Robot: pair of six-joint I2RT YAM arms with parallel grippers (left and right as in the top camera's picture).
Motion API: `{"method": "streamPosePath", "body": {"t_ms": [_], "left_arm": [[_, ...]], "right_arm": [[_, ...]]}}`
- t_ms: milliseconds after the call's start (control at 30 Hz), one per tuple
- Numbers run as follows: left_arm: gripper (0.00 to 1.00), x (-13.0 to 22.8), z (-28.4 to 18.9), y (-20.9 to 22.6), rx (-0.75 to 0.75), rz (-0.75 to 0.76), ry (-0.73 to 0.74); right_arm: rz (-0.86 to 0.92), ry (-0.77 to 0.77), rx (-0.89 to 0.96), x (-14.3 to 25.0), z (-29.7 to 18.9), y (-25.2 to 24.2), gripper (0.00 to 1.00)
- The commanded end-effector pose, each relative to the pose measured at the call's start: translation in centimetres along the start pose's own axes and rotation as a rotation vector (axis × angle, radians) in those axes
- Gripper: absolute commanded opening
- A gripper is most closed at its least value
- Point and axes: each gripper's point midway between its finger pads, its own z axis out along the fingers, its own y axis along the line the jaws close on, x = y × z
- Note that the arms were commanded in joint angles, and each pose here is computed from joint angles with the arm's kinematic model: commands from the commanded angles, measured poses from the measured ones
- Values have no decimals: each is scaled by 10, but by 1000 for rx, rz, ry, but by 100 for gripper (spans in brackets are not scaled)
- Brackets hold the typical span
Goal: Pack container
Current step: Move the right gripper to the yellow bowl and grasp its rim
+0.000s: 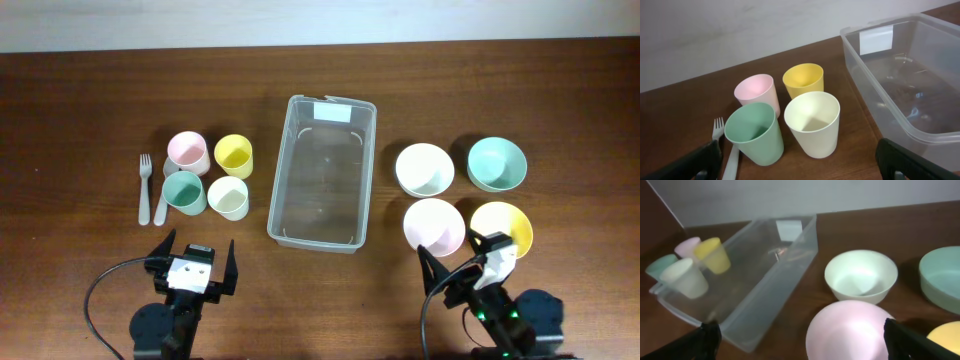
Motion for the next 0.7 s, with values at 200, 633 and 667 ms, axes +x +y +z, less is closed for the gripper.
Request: {"method": "streamPosePath", "body": {"t_ms": [200,633,667], "left_arm": [[100,0,0,-4,17,-11,-8],[100,0,0,-4,17,-11,-8],[100,0,0,-4,17,-11,-8]], "right_arm": [[3,125,295,-107,-24,-25,99],[279,640,569,-104,6,-115,99],[326,685,599,-92,3,-128,99]]}}
